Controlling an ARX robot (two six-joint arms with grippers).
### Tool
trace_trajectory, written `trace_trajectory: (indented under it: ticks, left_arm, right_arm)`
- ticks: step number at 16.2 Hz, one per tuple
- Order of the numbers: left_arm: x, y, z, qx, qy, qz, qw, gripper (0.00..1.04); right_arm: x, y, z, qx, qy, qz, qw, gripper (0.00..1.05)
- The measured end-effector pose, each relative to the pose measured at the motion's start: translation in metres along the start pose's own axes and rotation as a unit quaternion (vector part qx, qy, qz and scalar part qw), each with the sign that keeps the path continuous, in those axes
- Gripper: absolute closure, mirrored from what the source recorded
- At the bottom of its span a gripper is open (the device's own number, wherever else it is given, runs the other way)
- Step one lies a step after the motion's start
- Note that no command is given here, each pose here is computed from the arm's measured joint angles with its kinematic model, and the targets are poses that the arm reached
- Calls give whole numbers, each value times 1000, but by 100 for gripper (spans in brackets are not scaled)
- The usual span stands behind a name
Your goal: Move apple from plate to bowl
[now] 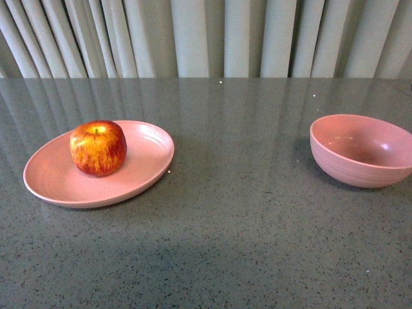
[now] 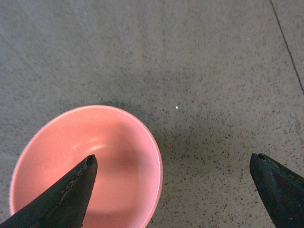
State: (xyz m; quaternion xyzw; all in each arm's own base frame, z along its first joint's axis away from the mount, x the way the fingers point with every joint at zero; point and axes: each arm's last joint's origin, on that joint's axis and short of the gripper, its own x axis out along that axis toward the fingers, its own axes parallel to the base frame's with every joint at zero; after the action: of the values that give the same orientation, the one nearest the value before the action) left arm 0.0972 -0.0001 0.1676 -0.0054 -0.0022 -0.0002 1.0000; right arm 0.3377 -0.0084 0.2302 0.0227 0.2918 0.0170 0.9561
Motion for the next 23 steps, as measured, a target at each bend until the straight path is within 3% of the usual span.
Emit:
trace_trajectory:
  ticks: [9,14,16,17,20,23]
  left_arm:
    - [0,0,0,0,0,0,1000,7]
    - [0,0,0,0,0,0,1000,7]
    - [0,0,0,0,0,0,1000,7]
    - [0,0,0,0,0,0,1000,7]
    - [0,0,0,0,0,0,1000,7]
    - [0,0,0,0,0,0,1000,7]
  right_arm:
    - [62,13,-22,37,112,-16,993,9]
    - [66,16,-27,49,121,-9,991,68]
    - [67,18,-27,50,122,-6,991,97]
    - [65,18,-25,54,119,-2,991,102]
    - [60,18,-22,55,120,3,991,102]
    - [31,26,6,53,78,30,995,102]
